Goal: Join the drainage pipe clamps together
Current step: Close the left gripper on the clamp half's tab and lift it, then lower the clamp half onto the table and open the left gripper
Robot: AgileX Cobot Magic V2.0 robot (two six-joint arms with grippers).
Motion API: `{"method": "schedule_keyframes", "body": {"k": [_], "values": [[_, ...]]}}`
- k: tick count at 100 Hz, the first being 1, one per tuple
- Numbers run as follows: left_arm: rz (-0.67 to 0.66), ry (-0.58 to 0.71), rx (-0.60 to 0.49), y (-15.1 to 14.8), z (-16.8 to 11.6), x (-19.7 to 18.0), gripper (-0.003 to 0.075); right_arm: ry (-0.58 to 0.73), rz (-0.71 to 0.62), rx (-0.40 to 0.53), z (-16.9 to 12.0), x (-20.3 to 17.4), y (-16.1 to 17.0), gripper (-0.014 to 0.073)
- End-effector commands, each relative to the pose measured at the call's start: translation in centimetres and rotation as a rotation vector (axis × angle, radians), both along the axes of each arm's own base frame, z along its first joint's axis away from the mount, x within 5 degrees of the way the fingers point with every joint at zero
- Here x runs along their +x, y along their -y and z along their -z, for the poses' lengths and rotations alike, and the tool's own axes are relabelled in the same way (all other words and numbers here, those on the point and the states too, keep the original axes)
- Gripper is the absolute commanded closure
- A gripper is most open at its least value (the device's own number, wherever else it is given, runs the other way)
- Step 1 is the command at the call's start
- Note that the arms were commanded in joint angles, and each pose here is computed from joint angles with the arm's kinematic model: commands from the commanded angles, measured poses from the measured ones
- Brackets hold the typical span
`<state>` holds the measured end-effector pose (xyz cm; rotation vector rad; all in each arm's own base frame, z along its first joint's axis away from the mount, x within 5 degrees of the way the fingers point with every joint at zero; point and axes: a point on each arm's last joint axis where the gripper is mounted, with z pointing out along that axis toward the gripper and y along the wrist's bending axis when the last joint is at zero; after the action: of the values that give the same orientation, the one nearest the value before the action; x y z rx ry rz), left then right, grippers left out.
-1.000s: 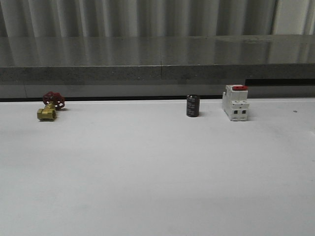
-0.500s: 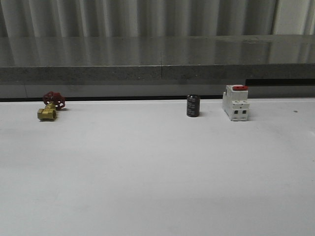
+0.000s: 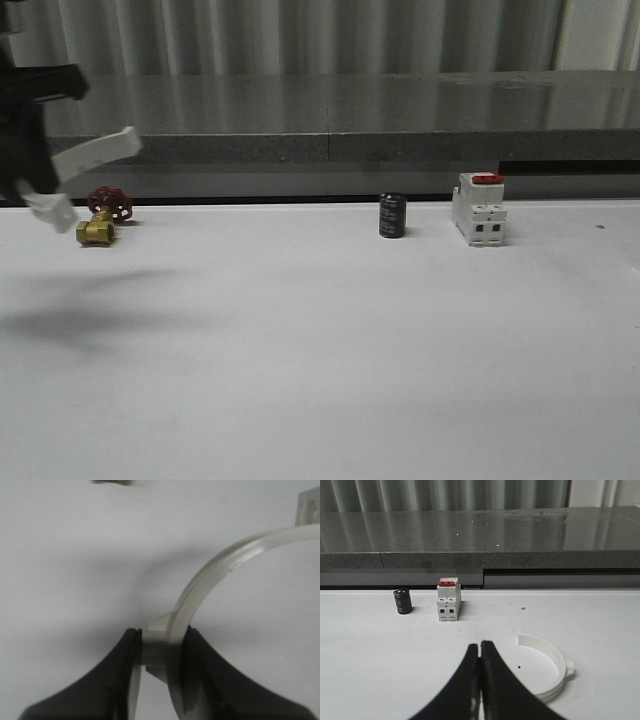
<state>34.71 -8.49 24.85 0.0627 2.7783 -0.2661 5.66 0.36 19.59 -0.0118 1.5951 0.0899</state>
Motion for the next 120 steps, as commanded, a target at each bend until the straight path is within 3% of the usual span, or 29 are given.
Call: {"method": "schedule_keyframes", "body": {"k": [1, 15, 30, 50, 120], "values": [[0.02, 0.087, -0.058, 3.6, -1.7, -0.6, 0.0636, 0.12, -0.005, -0.005, -1.4, -0.3, 0.0, 0.0662], [0.068, 0.067, -0.064, 7.8, 0.2, -1.1, 0.0636, 0.12, -0.005, -0.005, -1.4, -0.3, 0.0, 0.0662], [0.091, 0.01, -0.043, 9.7, 2.4, -1.3, 0.0636, 0.12, -0.005, -0.005, -1.4, -0.3, 0.0, 0.0662], [0.049, -0.008, 0.032, 10.2, 4.4, -1.0, 0.0636, 0.12, -0.005, -0.005, -1.4, -0.3, 0.0, 0.0662], [0.01, 0.022, -0.012, 10.6, 4.9, -0.4, 0.0636, 0.12, -0.005, -0.005, -1.4, -0.3, 0.0, 0.0662]]}}
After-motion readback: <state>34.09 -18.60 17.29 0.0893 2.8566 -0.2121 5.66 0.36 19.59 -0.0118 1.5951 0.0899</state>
